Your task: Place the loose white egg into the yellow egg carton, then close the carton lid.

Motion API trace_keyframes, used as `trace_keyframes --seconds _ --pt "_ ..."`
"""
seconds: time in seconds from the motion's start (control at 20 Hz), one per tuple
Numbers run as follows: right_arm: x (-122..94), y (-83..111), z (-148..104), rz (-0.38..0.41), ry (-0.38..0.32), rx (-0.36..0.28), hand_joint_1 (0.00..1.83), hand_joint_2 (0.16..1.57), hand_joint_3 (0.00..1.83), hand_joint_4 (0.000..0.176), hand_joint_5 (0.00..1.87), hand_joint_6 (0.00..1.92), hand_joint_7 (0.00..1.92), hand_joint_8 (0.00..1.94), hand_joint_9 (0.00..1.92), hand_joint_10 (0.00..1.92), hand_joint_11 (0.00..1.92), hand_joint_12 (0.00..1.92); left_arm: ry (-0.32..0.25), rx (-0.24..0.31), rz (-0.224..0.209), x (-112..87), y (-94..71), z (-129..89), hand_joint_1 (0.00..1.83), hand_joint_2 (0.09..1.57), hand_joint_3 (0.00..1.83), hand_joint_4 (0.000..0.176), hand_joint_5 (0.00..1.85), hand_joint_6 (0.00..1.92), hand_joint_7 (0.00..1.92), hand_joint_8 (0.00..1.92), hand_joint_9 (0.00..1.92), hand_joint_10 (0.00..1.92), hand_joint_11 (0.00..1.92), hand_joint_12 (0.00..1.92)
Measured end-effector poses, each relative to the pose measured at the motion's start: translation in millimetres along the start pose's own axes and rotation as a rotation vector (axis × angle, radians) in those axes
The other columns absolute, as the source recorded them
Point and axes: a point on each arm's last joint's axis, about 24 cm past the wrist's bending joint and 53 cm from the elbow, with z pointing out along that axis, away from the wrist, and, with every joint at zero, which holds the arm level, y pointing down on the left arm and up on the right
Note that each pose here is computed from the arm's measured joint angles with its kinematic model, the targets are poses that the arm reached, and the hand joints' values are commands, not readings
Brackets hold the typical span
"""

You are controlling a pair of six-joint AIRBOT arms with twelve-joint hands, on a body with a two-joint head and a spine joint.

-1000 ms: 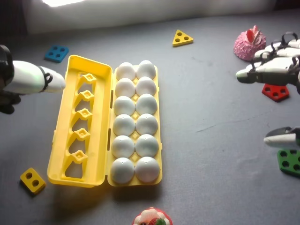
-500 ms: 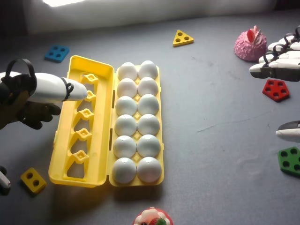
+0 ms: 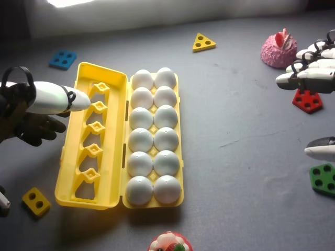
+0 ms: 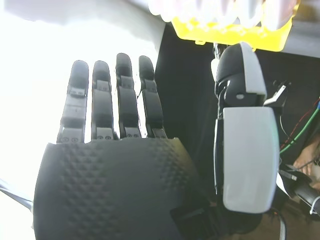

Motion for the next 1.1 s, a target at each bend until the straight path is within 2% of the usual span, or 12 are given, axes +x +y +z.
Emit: trace_keyframes --seconds 0.05,0.1,0.15,0.2,0.35,0.45,0.6,0.7,0.85,1.0,1.1 --pt "0 0.0 0 0.0 0.0 0.0 0.71 1.03 0.0 0.0 0.35 0.07 0.32 0.0 0.17 0.04 0.0 0.38 0.001 0.0 -0.002 0.0 -0.2 0 0.36 1.2 0.0 0.028 0.39 0.02 0.52 0.02 0.46 0.08 0.0 1.35" --pt "-1 0.5 0 0.0 -0.004 -0.002 0.72 1.02 0.0 0.0 0.36 0.06 0.35 0.01 0.2 0.05 0.0 0.64 0.003 -0.004 -0.007 0.7 0.8 0 0.39 1.2 0.0 0.022 0.38 0.02 0.51 0.02 0.45 0.08 0.0 1.34" --pt "-1 0.7 0 0.0 -0.006 -0.003 0.75 1.01 0.0 0.0 0.36 0.06 0.36 0.01 0.19 0.05 0.0 0.66 0.007 -0.011 -0.015 1.8 2.4 0 0.38 1.2 0.0 0.02 0.38 0.02 0.51 0.01 0.45 0.08 0.0 1.34" --pt "-2 0.8 0 0.0 -0.007 -0.003 0.75 1.02 0.0 0.0 0.35 0.05 0.35 0.0 0.19 0.05 0.0 0.67 0.01 -0.019 -0.017 2.4 6.1 1 0.38 1.2 0.0 0.02 0.39 0.02 0.53 0.02 0.46 0.09 0.0 1.36" --pt "-2 0.9 0 0.0 -0.008 -0.004 0.77 1.02 0.0 0.0 0.35 0.04 0.33 0.0 0.18 0.04 0.0 0.62 0.002 -0.044 -0.077 0.2 15.6 3 0.37 1.21 0.0 0.023 0.37 0.01 0.52 0.01 0.45 0.09 0.0 1.34" --pt "-3 1.5 0 0.0 -0.013 -0.006 0.77 1.03 0.0 0.0 0.35 0.04 0.36 0.01 0.2 0.04 0.0 0.68 0.001 -0.051 -0.113 0.9 17.5 4 0.4 1.2 0.0 0.024 0.38 0.01 0.52 0.01 0.46 0.1 0.0 1.32" --pt "-4 1.8 0 0.001 -0.017 -0.007 0.76 1.03 0.0 0.0 0.34 0.04 0.36 0.0 0.21 0.04 0.0 0.67 0.005 -0.058 -0.133 3.9 19.2 5 0.41 1.2 0.0 0.016 0.39 0.01 0.52 0.01 0.46 0.1 0.0 1.33" --pt "-5 2.2 0 0.0 -0.019 -0.009 0.77 1.02 0.0 0.0 0.35 0.04 0.36 0.0 0.21 0.04 0.0 0.64 0.006 -0.065 -0.14 6.9 20.4 7 0.4 1.2 0.0 0.023 0.39 0.01 0.53 0.01 0.47 0.1 0.0 1.33" --pt "-5 2.5 0 0.0 -0.02 -0.01 0.79 1.02 0.0 0.0 0.35 0.03 0.35 0.0 0.21 0.04 0.0 0.57 0.01 -0.071 -0.155 9.8 21.8 8 0.4 1.2 0.0 0.019 0.38 0.01 0.53 0.01 0.45 0.1 0.0 1.32" --pt "-5 2.3 0 0.0 -0.021 -0.01 0.76 1.02 0.0 0.0 0.36 0.03 0.35 0.0 0.22 0.04 0.0 0.61 0.017 -0.072 -0.162 13.5 22.1 8 0.4 1.2 0.0 0.017 0.38 0.0 0.53 0.0 0.45 0.1 0.0 1.32" --pt "-6 2.6 0 0.0 -0.023 -0.011 0.75 1.02 0.0 0.0 0.36 0.03 0.35 0.0 0.21 0.03 0.0 0.66 0.023 -0.071 -0.161 14.7 22.5 9 0.4 1.2 0.0 0.025 0.38 0.0 0.53 0.0 0.46 0.11 0.0 1.39"
